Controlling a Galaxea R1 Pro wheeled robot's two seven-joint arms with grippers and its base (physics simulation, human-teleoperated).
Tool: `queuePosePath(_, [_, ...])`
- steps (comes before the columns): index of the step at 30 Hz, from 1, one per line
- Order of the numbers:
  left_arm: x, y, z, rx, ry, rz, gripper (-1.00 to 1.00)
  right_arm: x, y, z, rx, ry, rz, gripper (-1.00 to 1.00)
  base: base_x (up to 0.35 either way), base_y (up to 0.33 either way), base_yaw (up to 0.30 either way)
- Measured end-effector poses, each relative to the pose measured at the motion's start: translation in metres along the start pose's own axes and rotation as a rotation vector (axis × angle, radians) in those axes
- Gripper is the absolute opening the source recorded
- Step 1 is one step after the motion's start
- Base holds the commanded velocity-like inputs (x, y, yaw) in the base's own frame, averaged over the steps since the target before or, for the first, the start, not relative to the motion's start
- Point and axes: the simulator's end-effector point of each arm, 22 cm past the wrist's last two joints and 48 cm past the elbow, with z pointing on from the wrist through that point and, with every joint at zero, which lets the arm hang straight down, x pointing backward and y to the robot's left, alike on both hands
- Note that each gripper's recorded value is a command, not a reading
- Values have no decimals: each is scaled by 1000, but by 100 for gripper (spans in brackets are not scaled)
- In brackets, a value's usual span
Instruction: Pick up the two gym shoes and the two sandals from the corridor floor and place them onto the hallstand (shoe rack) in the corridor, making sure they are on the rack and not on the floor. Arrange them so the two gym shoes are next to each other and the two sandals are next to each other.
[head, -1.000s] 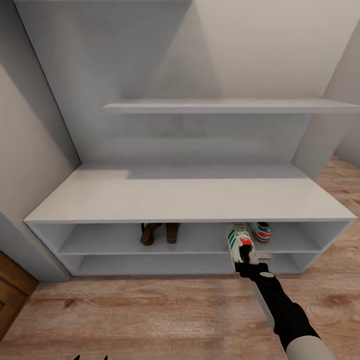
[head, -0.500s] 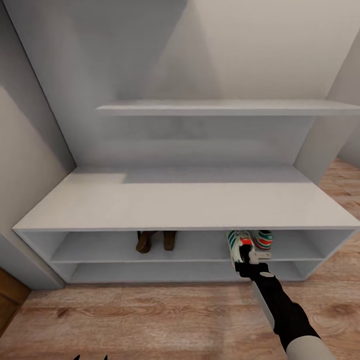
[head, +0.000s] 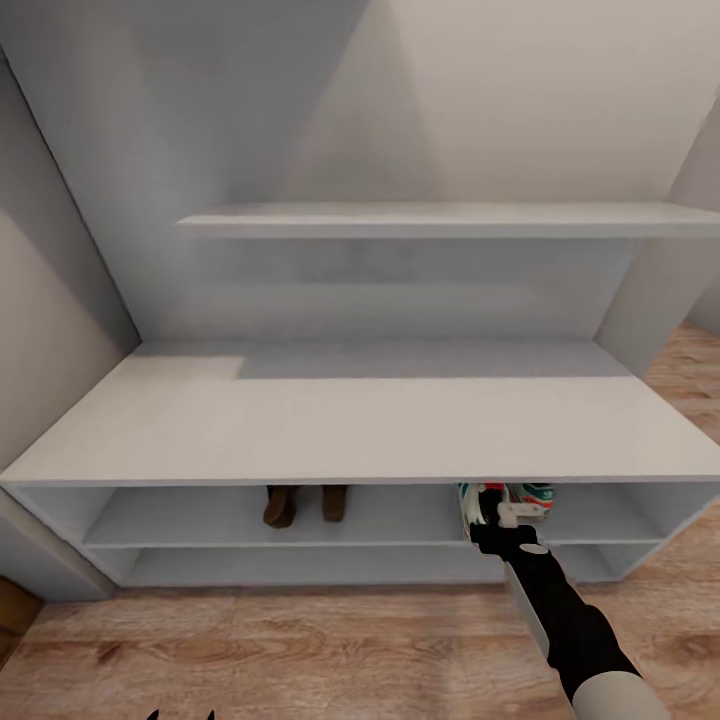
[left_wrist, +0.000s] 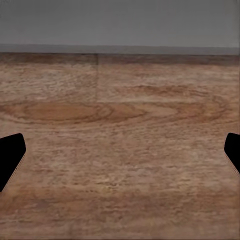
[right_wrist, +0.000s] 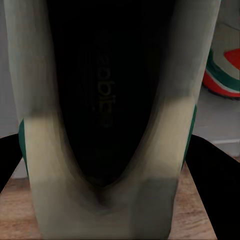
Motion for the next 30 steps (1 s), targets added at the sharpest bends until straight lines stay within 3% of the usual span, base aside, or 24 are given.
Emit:
queuePosePath(22, [10, 0, 3, 1, 8, 1, 100, 10, 0, 6, 2, 8, -2, -100, 21, 0, 0])
queuePosePath(30, [10, 2, 2, -2, 9, 2, 100, 10, 0, 6, 1, 8, -2, -100, 140, 0, 0])
